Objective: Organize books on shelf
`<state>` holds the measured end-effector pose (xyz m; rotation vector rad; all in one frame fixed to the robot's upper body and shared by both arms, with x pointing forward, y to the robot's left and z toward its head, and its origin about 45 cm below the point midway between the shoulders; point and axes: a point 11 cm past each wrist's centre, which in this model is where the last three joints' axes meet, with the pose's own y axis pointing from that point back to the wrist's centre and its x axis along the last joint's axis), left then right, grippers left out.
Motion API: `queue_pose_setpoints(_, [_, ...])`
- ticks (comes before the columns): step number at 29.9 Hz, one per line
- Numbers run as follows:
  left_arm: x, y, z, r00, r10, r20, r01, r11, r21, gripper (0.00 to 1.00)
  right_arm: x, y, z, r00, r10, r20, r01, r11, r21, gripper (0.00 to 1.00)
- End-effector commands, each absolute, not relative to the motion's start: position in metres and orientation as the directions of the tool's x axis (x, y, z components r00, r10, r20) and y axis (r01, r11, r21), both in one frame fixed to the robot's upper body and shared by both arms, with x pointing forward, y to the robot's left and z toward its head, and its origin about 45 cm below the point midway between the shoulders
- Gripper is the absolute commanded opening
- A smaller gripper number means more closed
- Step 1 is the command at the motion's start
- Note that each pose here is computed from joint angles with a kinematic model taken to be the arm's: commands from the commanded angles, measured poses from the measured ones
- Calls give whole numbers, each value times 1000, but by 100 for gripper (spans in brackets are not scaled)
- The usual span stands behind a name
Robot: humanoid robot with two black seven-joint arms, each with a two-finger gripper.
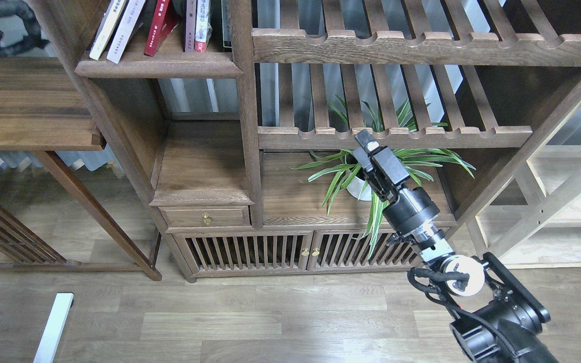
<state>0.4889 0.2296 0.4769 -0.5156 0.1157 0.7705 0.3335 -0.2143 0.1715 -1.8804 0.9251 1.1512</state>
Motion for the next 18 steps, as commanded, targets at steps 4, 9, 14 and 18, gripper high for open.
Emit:
queue_pose_setpoints(4, [476, 175, 422, 750, 476, -458, -652, 647, -396, 99, 355, -203, 211, 442, -178, -879, -815, -489, -311, 85])
queue_pose_setpoints(9, [451, 123, 379, 761, 351, -546, -595, 713, -370, 99, 370, -179, 241, 519, -140, -843, -767, -511, -387, 85])
queue_pose_setpoints(14, [422, 81, 348, 761, 251, -599, -512, 799, -316, 99, 374, -164, 252, 551, -133, -824, -742, -529, -411, 85])
queue_pose_setpoints(18, [408, 60, 332, 751, 208, -627, -475, 830, -293, 99, 373, -161, 252, 556, -137, -820, -738, -535, -411, 85])
